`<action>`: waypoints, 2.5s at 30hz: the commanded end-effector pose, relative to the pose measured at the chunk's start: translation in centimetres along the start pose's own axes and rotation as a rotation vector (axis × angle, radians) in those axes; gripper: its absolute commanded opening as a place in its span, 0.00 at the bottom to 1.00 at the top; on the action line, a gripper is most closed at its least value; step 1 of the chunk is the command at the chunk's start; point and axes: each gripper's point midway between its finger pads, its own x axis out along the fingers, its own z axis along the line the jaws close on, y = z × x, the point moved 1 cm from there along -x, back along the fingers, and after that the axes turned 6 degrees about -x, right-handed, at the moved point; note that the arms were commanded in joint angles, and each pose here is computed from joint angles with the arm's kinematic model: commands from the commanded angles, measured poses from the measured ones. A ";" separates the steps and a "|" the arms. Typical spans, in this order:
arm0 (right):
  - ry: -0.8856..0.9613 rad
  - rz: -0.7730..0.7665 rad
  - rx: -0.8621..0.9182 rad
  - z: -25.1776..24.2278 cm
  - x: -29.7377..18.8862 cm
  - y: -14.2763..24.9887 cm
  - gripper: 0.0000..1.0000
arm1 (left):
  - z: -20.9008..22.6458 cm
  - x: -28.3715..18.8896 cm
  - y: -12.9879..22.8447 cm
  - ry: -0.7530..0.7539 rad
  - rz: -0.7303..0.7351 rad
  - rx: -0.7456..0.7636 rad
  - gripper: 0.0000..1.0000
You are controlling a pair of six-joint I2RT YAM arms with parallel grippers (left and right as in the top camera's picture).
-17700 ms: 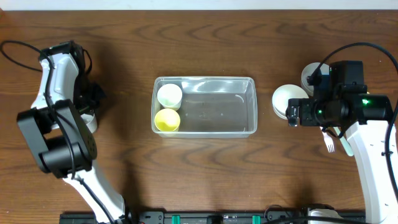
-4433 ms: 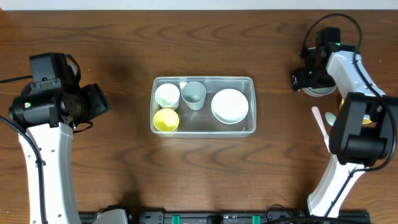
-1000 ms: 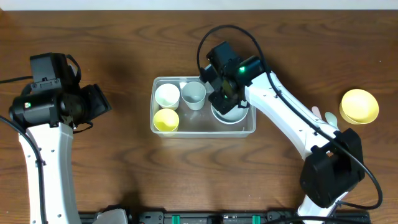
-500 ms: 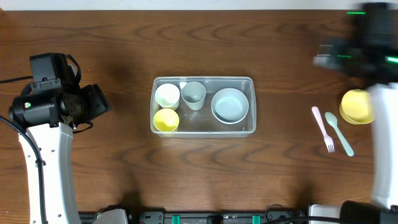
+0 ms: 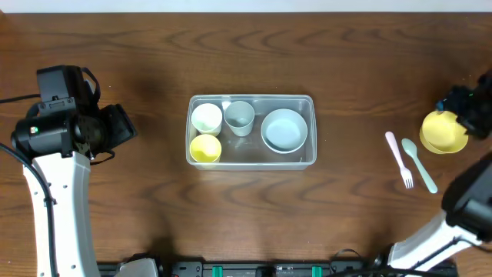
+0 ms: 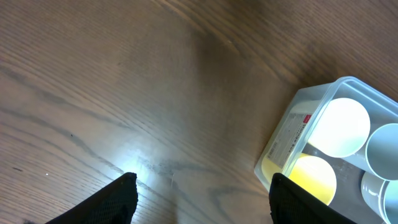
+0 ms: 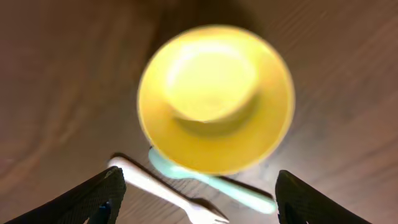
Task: Pack container
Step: 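Move the right gripper to the yellow bowl and grasp its rim, then carry the yellow bowl into the container and stack it on the grey bowl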
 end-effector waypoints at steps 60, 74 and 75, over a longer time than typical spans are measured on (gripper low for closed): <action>0.002 0.157 -0.165 3.5 8.8 2.4 0.09 | 0.3 -0.1 0.2 -0.003 0.008 -0.009 0.68; -0.044 0.122 -0.174 4.7 7.0 1.8 0.01 | 0.3 -0.1 0.2 -0.003 0.008 -0.009 0.68; -0.047 0.106 -0.181 5.0 6.1 1.6 0.01 | 0.3 -0.1 0.2 -0.003 0.008 -0.009 0.68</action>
